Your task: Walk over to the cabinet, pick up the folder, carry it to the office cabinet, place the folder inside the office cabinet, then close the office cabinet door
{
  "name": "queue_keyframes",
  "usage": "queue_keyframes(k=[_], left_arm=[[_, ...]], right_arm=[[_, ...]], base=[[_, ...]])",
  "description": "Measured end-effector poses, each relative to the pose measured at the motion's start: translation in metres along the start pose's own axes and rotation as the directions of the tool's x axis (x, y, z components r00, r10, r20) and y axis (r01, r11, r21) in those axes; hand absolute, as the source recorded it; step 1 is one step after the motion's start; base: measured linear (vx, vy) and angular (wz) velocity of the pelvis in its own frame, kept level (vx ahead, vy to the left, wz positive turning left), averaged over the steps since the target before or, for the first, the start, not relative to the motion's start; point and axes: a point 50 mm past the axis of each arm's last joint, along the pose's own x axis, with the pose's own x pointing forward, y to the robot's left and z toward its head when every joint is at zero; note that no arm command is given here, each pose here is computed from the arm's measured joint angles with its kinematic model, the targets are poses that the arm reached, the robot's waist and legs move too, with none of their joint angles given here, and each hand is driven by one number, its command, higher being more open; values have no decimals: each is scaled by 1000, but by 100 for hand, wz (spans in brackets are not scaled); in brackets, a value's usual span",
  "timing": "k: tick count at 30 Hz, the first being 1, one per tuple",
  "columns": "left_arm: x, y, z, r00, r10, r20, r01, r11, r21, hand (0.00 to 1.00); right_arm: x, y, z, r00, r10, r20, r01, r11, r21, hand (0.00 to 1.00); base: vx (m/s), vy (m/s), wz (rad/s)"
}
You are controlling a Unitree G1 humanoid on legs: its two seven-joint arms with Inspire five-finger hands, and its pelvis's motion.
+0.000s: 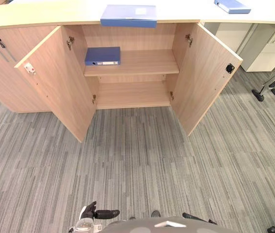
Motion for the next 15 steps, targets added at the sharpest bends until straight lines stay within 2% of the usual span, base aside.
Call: queue_keyframes(k=[15], left_arm=[[1,0,5,1000,0,8,0,1000,-2,100]], right_arm=[[1,7,10,999,12,31,-10,998,-57,100]], base=[[-73,-15,3]])
